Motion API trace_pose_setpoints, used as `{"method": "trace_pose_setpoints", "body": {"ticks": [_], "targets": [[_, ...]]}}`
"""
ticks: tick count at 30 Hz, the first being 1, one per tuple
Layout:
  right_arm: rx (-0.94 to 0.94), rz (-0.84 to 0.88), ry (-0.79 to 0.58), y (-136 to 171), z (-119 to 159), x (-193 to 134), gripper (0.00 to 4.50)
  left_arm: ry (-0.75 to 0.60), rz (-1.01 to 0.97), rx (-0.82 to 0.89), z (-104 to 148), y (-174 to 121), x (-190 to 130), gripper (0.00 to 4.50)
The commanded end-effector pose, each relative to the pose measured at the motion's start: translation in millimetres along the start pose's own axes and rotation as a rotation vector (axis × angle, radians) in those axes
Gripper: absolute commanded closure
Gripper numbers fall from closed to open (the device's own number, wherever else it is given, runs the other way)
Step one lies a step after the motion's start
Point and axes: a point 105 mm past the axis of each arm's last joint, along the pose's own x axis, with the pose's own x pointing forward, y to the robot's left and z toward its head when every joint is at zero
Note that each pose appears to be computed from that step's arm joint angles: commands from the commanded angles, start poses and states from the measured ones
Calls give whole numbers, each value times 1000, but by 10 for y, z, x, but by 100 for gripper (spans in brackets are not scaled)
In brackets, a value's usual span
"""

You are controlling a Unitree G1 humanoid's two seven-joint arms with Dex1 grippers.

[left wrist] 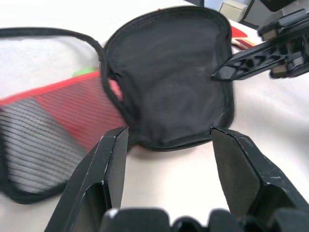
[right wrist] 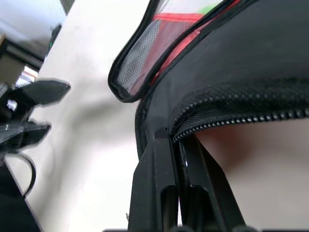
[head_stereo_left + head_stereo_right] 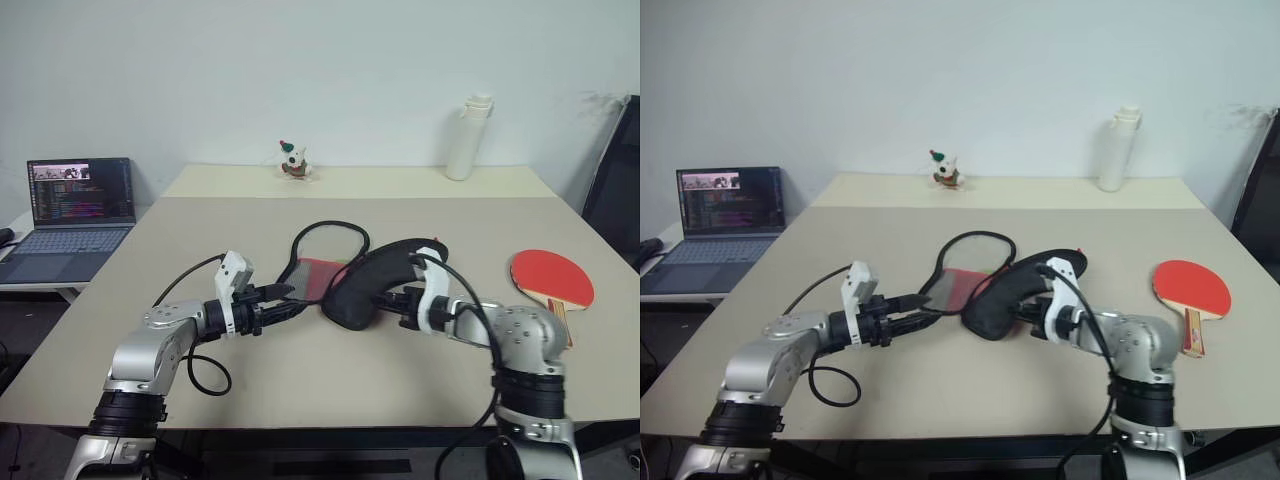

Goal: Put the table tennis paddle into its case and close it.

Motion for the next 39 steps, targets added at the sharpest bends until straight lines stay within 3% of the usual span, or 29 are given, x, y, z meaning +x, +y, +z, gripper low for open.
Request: {"method": "trace_pose_setpoints", "body": {"ticks": [1, 6, 12, 24, 39], "targets": [[-50, 30, 43, -32, -6, -237, 445, -25, -16, 43, 109, -53, 10, 156], [-94, -46, 177, -399, -121, -559, 445, -20, -20, 41, 89, -71, 18, 156], [-203, -123, 288, -782, -170, -659, 445, -15, -23, 45, 92, -71, 21, 156], [-371, -163, 279, -1067, 219, -422, 445, -14, -13, 52, 79, -97, 20, 156], [-391, -275, 264, -1386, 364, -593, 445, -13, -24, 59, 83, -108, 62, 156]]}}
